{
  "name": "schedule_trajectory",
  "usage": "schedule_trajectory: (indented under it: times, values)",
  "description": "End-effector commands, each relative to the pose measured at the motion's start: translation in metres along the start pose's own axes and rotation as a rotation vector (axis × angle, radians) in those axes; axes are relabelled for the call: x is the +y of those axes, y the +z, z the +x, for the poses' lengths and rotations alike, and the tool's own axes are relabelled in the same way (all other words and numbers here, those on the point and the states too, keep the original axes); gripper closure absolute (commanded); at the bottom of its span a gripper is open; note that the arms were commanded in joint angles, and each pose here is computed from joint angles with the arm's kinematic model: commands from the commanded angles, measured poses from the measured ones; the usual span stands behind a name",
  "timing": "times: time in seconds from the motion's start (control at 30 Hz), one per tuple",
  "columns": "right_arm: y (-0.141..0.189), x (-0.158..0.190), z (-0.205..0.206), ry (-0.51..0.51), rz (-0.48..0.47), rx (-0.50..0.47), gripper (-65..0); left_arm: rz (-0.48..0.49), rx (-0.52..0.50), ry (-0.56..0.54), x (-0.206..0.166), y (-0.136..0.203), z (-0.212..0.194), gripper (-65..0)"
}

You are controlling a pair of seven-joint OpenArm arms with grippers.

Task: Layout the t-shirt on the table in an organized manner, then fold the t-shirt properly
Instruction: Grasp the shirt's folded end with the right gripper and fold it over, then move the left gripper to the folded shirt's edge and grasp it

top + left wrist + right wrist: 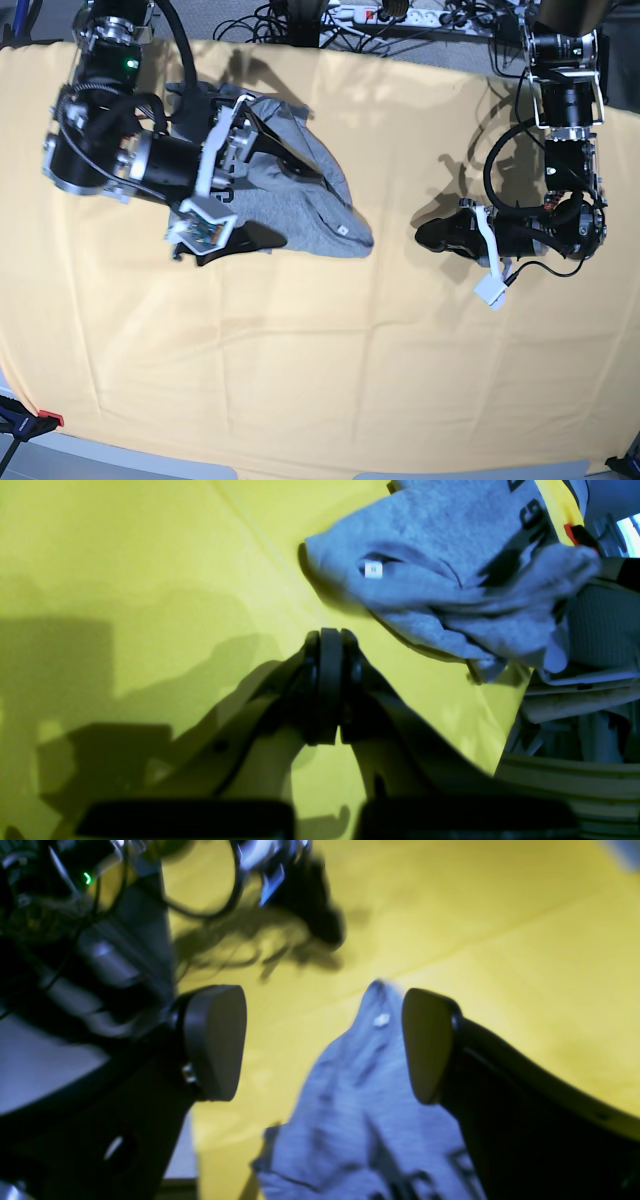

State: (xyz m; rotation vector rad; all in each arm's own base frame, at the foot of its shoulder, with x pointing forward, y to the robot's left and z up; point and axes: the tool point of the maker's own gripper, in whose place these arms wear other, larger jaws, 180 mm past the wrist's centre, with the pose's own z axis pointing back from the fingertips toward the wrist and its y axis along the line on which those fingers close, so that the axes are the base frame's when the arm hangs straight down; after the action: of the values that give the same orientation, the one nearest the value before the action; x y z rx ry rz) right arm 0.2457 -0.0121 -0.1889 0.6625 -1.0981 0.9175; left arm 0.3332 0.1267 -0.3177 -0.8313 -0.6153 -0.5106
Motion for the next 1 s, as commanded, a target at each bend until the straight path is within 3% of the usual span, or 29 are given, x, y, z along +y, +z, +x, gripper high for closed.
schedule_trajectory:
  times: [0.0, 0.17, 0.2, 0.27, 0.33, 0.37, 0.63, 0.73, 0.87, 0.97]
  values:
    - [0.007, -0.007, 0.008, 0.034, -0.044, -0.021, -49.3, -0.003, -0.052, -0.038, -0.002, 0.008, 0.020, 0.0]
    - [0.031, -0.043, 0.001, 0.004, -0.205, -0.007, -48.8, -0.065, -0.120, -0.041, -0.014, 0.011, 0.037, 0.0]
    - [0.034, -0.046, -0.004, -0.013, -0.219, -0.001, -46.0, -0.087, -0.143, -0.041, -0.018, 0.012, 0.043, 0.0]
    - [0.036, -0.047, -0.017, -0.053, -0.221, 0.025, -31.0, -0.112, -0.172, -0.045, -0.023, 0.014, 0.051, 0.0]
    - [0.035, -0.044, -0.033, -0.101, -0.207, 0.055, -5.1, -0.116, -0.179, -0.050, -0.024, 0.015, 0.054, 0.0]
    - [0.034, -0.042, -0.040, -0.126, -0.200, 0.066, 0.0, -0.115, -0.180, -0.052, -0.024, 0.015, 0.055, 0.0]
    - [0.025, -0.039, -0.081, -0.223, -0.179, 0.159, 0.0, -0.112, -0.179, -0.055, -0.023, 0.015, 0.056, 0.0]
    - [0.012, -0.040, -0.110, -0.253, -0.176, 0.247, 0.0, -0.118, -0.184, -0.054, -0.024, 0.015, 0.057, 0.0]
    - [0.009, -0.049, -0.137, -0.222, -0.227, 0.352, 0.0, -0.117, -0.184, -0.054, -0.024, 0.015, 0.057, 0.0]
    - [0.006, -0.044, -0.139, -0.219, -0.209, 0.364, 0.0, -0.117, -0.184, -0.054, -0.024, 0.015, 0.057, 0.0]
